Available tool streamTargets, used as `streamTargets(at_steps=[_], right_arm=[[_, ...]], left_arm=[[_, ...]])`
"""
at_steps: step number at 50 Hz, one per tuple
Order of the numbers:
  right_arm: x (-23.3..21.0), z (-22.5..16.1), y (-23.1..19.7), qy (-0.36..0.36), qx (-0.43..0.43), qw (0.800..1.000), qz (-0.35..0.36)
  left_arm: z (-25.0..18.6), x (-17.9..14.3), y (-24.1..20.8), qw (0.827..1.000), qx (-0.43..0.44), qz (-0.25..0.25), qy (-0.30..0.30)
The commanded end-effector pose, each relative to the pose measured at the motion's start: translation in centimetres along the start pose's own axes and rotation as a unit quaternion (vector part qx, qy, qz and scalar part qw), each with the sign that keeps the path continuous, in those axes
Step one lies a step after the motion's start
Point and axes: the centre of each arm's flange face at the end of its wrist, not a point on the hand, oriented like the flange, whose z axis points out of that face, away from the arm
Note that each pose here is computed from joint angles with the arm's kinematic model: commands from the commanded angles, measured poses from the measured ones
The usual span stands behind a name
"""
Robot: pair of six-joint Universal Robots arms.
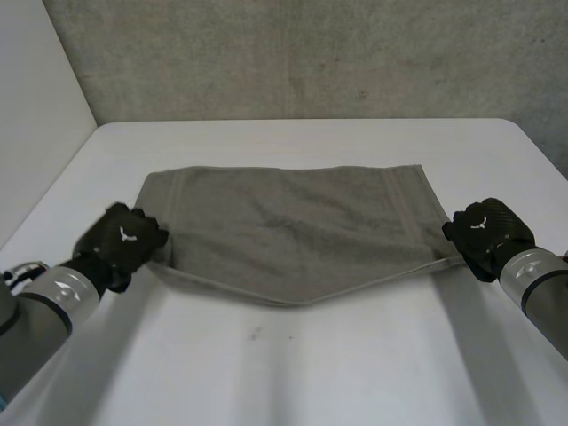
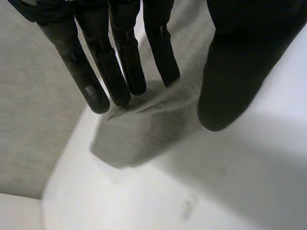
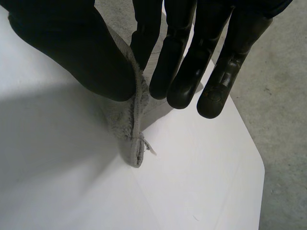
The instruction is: Fold the towel.
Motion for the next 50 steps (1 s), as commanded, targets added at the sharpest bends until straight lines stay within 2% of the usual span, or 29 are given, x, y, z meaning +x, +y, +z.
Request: streamTargets(at_steps=[1, 3, 6, 11, 17, 22, 31, 36, 41, 44, 46, 50], right_arm=[[-0.1, 0.2, 0.2, -0.001, -0.001, 1.0, 0.0], [-0.2, 0.2, 0.2, -0.002, -0.001, 1.0, -0.001], [-0.2, 0.2, 0.2, -0.002, -0.001, 1.0, -0.001], [-0.2, 0.2, 0.2, -0.002, -0.001, 1.0, -0.001], [-0.3, 0.2, 0.2, -0.003, -0.002, 1.0, 0.0], [-0.3, 0.3, 0.3, -0.004, -0.003, 1.0, 0.0], [-0.7, 0.4, 0.6, -0.011, -0.008, 1.0, 0.002], [-0.9, 0.5, 0.8, -0.014, -0.011, 1.0, 0.003], [-1.0, 0.5, 0.9, -0.016, -0.013, 1.0, 0.003], [-1.0, 0.5, 0.9, -0.016, -0.013, 1.0, 0.003], [-1.0, 0.5, 1.0, -0.017, -0.014, 1.0, 0.003], [-1.0, 0.5, 1.0, -0.018, -0.014, 1.0, 0.003]], left_arm=[[-2.3, -2.7, -3.5, 0.996, 0.059, -0.027, -0.058], [-2.5, -3.1, -3.7, 0.994, 0.068, -0.05, -0.064], [-2.4, -3.1, -3.6, 0.994, 0.065, -0.057, -0.062], [-0.8, -0.8, -0.7, 0.996, 0.013, -0.085, -0.011], [-0.1, 0.7, 0.7, 0.996, -0.005, -0.087, 0.022], [-0.2, 2.4, 0.4, 0.992, 0.037, -0.081, 0.085], [1.1, 3.4, -0.1, 0.985, 0.075, -0.076, 0.134], [2.3, 3.5, 0.2, 0.986, 0.08, -0.038, 0.14], [2.5, 4.1, 0.8, 0.983, 0.077, 0.054, 0.155], [2.4, 4.3, 0.8, 0.981, 0.075, 0.077, 0.162], [2.1, 4.5, 0.9, 0.976, 0.071, 0.11, 0.176], [2.0, 4.7, 1.1, 0.972, 0.065, 0.123, 0.19]])
